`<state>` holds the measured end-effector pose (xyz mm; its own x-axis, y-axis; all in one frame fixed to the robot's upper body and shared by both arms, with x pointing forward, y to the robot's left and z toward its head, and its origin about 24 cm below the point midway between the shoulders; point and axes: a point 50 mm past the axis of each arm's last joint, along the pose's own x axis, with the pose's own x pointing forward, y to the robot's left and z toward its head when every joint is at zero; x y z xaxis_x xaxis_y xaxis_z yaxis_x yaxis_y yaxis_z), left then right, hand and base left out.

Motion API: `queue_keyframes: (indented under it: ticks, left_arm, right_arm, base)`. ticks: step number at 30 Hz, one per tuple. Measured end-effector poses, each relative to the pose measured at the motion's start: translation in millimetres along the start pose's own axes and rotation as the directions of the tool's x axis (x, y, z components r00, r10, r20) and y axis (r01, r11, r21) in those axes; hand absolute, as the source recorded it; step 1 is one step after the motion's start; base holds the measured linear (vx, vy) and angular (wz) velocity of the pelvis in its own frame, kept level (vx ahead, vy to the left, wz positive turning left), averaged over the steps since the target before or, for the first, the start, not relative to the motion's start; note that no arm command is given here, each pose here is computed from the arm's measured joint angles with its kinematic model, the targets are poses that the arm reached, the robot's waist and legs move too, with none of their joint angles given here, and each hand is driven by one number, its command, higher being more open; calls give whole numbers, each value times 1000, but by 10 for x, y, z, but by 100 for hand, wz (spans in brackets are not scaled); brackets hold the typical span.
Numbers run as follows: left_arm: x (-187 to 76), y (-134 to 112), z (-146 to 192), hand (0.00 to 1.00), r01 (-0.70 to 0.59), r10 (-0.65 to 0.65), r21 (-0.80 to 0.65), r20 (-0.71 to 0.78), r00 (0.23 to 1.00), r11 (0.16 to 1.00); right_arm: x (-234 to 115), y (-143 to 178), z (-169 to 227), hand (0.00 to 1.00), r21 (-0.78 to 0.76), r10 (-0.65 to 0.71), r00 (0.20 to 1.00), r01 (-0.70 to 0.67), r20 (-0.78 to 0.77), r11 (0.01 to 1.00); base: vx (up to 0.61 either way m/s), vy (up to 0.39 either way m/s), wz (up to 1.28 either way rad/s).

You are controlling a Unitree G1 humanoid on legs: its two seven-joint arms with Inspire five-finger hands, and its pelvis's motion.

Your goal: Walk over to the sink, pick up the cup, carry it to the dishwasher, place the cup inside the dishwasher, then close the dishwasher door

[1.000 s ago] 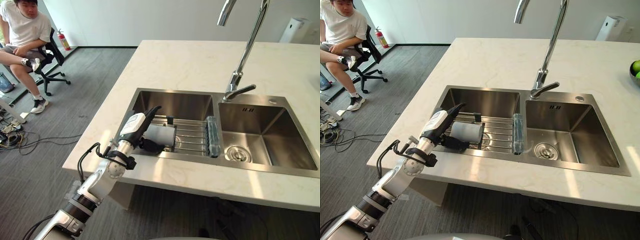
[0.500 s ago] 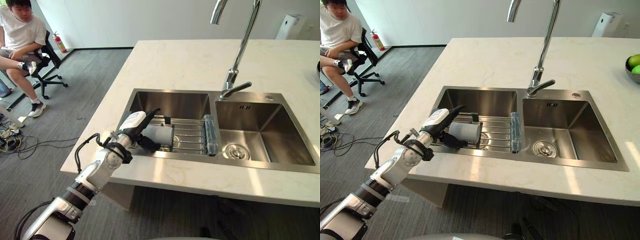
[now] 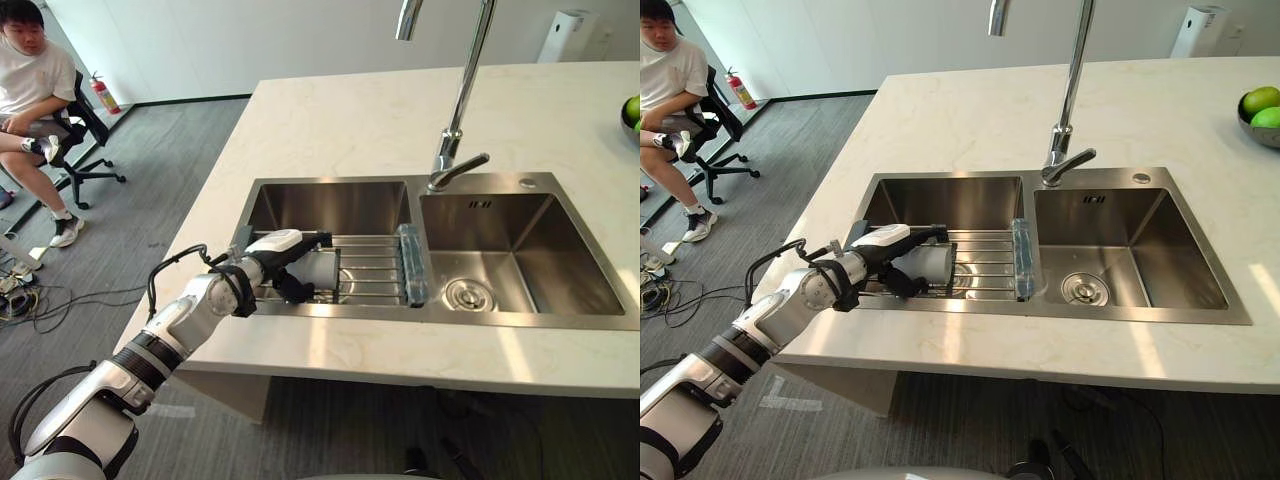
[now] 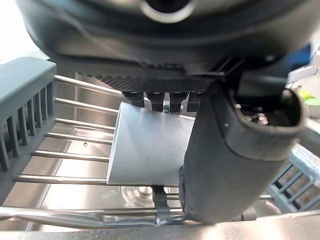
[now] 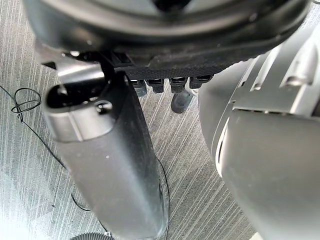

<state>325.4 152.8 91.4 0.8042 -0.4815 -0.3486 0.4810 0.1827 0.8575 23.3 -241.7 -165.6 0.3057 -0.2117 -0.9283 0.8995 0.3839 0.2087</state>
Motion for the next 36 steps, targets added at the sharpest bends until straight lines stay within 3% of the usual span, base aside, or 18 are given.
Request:
queue_keyframes:
  ticks: [25, 26, 36]
  left_arm:
    - [63, 111, -127, 100, 101, -92, 100, -95, 991, 990]
    - [64, 114, -130, 0, 101, -91, 100, -97, 991, 990]
    - [82, 150, -182, 0, 50, -29, 166, -129, 991, 985]
  right_arm:
    - [-6, -13, 60, 100, 8, 8, 1000, -8, 20, 1000]
    - [-9, -19, 58, 100, 8, 7, 1000, -7, 20, 1000]
    - [-29, -62, 60, 100, -44, 10, 1000, -9, 16, 999]
  base:
    - [-20, -14, -6]
    - [-29, -21, -3]
    - [-13, -12, -2]
